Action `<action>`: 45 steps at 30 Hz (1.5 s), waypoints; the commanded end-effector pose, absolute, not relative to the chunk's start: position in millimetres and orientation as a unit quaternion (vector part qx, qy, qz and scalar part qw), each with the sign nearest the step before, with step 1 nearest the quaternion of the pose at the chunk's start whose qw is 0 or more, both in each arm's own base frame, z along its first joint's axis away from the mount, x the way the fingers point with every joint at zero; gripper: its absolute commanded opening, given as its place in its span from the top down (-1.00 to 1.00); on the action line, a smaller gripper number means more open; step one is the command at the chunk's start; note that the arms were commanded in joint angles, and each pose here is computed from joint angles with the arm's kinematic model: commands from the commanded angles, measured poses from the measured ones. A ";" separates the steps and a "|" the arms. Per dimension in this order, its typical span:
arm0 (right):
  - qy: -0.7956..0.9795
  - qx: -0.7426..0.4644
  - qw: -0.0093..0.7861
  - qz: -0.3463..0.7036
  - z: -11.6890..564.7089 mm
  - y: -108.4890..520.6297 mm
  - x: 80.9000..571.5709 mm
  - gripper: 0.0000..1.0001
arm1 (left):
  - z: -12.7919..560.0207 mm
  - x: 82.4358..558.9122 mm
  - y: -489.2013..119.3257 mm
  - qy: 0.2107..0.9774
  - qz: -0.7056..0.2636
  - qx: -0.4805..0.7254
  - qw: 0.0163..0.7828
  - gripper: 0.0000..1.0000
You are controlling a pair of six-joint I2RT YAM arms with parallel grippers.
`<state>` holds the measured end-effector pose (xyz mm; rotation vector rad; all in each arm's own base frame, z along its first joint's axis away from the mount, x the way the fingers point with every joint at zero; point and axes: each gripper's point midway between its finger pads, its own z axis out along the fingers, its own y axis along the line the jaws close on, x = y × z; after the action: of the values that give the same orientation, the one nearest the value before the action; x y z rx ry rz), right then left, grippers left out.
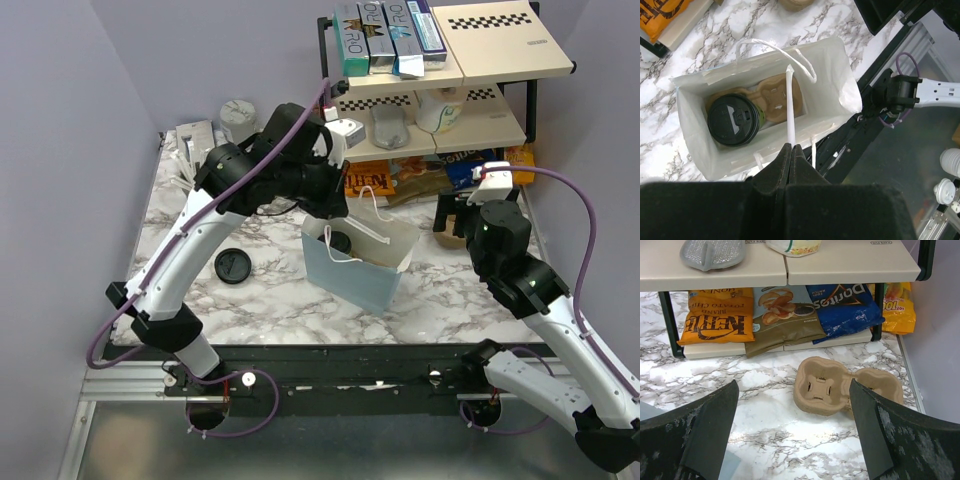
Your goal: Pack the takeout coffee
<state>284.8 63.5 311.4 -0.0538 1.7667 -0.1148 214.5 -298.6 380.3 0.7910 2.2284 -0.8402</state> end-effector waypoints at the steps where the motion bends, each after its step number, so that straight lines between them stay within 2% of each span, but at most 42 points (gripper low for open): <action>1: 0.779 -0.025 0.625 -0.056 303.3 61.2 284.3 -1.00 | 369.7 214.7 -302.9 0.850 -0.293 0.314 0.304 0.96; 9: 0.779 -0.025 0.624 -0.060 303.0 60.6 284.5 -1.00 | 354.3 218.5 -319.7 0.857 -0.277 0.325 0.287 0.94; 11: 0.779 -0.026 0.623 -0.061 302.1 60.2 284.3 -1.00 | 352.9 219.4 -321.4 0.857 -0.277 0.327 0.286 0.88; 14: 0.779 -0.024 0.623 -0.062 301.9 59.4 284.2 -1.00 | 355.2 219.2 -322.5 0.855 -0.280 0.328 0.290 0.42; 15: 0.780 -0.023 0.623 -0.064 301.3 58.6 284.1 -1.00 | 355.5 219.1 -322.4 0.854 -0.280 0.328 0.290 0.15; 17: 0.780 -0.023 0.622 -0.066 301.0 57.9 284.4 -1.00 | 361.4 218.4 -321.7 0.850 -0.285 0.327 0.299 -0.01; 18: 0.779 -0.023 0.623 -0.066 301.3 58.2 284.5 -1.00 | 364.0 217.5 -321.0 0.848 -0.288 0.327 0.302 -0.17; 20: 0.779 -0.024 0.623 -0.066 301.7 58.1 284.4 -1.00 | 368.5 217.6 -321.6 0.844 -0.292 0.327 0.309 -0.27; 23: 0.779 -0.024 0.623 -0.064 302.0 58.7 284.0 -1.00 | 381.7 217.3 -320.2 0.835 -0.301 0.323 0.329 -0.55; 24: 0.779 -0.023 0.623 -0.066 301.8 57.9 284.0 -1.00 | 387.0 217.0 -320.2 0.831 -0.306 0.321 0.336 -0.76; 26: 0.777 -0.009 0.626 -0.060 304.3 57.1 283.6 -1.00 | 403.1 215.5 -317.8 0.819 -0.318 0.317 0.358 -0.98; 31: 0.776 0.008 0.629 -0.044 309.6 57.7 280.9 -1.00 | 446.7 213.4 -301.4 0.795 -0.338 0.273 0.423 -0.98; 33: 0.776 0.013 0.630 -0.036 310.7 58.6 279.7 -1.00 | 458.0 225.3 -285.2 0.800 -0.314 0.224 0.460 -0.98; 35: 0.776 0.010 0.630 -0.026 314.2 60.9 277.8 -1.00 | 473.2 245.2 -249.2 0.805 -0.260 0.128 0.518 -0.98; 39: 0.777 0.018 0.629 -0.011 316.4 62.3 274.0 -1.00 | 475.0 267.7 -177.8 0.806 -0.136 0.001 0.577 -0.98; 41: 0.776 0.028 0.631 -0.002 322.6 63.0 273.2 -1.00 | 466.8 278.2 -143.9 0.812 -0.100 -0.042 0.574 -0.98; 45: 0.790 0.036 0.612 0.013 320.2 65.9 267.7 -1.00 | 439.2 298.5 -104.2 0.820 -0.092 -0.113 0.554 -0.98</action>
<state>275.0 64.8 313.6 0.0339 1.7977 -0.0291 267.9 -157.9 470.7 -0.0005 1.9048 -0.3881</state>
